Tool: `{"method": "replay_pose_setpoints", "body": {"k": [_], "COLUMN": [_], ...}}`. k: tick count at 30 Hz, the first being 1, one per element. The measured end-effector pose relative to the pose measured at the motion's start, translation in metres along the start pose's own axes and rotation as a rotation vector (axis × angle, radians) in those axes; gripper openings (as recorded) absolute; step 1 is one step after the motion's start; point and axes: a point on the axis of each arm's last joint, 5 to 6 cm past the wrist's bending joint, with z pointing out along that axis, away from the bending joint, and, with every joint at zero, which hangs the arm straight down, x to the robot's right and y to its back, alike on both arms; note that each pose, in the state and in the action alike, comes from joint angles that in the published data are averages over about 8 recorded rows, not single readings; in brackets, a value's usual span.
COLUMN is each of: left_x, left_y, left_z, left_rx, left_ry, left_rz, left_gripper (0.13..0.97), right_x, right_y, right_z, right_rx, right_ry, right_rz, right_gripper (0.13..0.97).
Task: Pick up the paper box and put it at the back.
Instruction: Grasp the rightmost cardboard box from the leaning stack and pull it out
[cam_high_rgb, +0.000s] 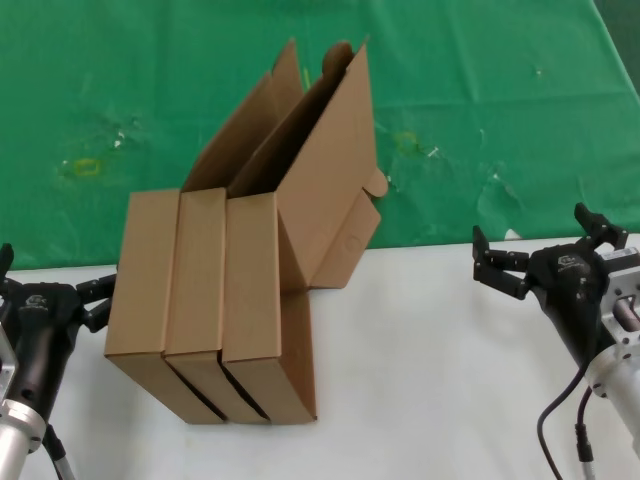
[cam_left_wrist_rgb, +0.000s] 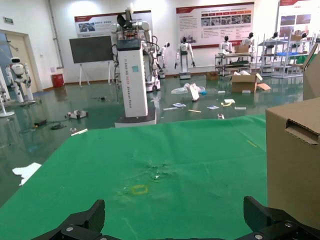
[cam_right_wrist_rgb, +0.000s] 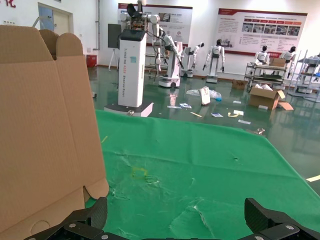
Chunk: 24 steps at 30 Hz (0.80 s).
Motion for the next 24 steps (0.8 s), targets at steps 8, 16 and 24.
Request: {"method": "replay_pose_setpoints", "body": {"k": [8, 16, 24], "left_x": [0.0, 0.0, 0.0], "left_y": [0.0, 0.0, 0.0], "left_z": [0.0, 0.0, 0.0], "left_rx": [0.0, 0.0, 0.0], "left_ry": [0.0, 0.0, 0.0], "left_rz": [0.0, 0.0, 0.0], "left_gripper": [0.966, 0.965, 0.959], "right_x": [0.0, 0.0, 0.0], "right_y": [0.0, 0.0, 0.0], "right_z": [0.0, 0.0, 0.0], "right_rx": [0.0, 0.0, 0.0], "right_ry": [0.0, 0.0, 0.0], "right_rz": [0.0, 0.0, 0.0], "right_gripper": [0.966, 0.966, 0.966]}}
